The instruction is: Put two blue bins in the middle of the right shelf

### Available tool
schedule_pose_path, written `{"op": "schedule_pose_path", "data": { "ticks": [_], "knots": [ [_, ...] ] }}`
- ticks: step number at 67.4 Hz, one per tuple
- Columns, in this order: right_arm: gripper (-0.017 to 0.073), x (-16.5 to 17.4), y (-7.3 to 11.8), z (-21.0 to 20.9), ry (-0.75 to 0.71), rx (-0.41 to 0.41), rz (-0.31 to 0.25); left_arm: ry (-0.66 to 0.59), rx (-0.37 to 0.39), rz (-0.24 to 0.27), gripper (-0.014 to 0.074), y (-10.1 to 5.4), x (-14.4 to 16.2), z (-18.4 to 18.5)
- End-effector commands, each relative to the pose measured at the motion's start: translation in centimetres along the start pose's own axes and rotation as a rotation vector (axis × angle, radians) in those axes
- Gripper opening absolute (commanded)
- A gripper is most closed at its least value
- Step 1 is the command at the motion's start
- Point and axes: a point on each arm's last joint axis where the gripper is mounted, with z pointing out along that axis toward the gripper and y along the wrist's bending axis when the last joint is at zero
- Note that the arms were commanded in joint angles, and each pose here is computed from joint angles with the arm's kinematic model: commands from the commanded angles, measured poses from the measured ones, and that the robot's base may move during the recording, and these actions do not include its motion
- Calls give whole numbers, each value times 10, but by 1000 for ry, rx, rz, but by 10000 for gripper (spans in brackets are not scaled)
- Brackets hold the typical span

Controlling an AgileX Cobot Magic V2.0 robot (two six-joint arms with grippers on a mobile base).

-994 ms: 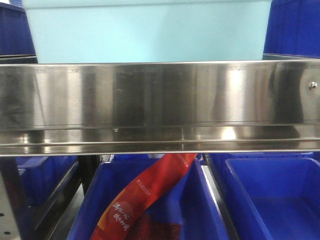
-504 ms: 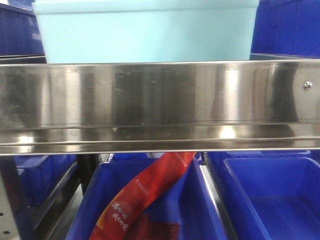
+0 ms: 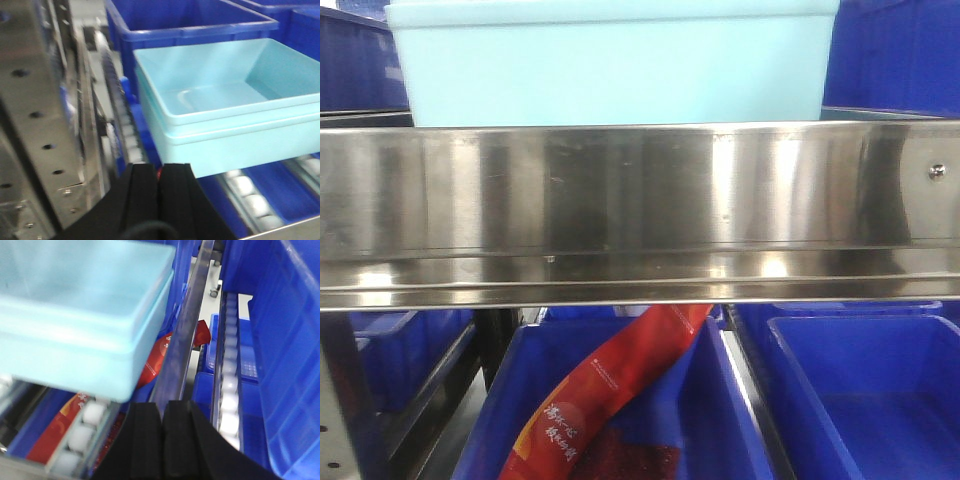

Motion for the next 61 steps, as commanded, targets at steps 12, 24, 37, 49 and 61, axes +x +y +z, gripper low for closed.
{"op": "schedule_pose_path", "data": {
  "ticks": [12, 24, 37, 49, 61],
  "knots": [
    [-162, 65, -3, -10, -110, -33, -30, -157, -12, 21, -111, 2, 68, -6],
    [-162, 98, -5, -27, -222, -52, -24, -326, -11, 22, -111, 3, 107, -12],
    [-162, 110, -9, -51, -350, -59, -10, -453, -9, 22, -111, 4, 131, -15],
    [-162, 111, -10, -57, -387, -61, -6, -453, -9, 22, -111, 4, 134, -14],
    [-162, 111, -10, -57, -390, -61, -6, -457, -9, 22, -111, 4, 134, -14]
  ]
}}
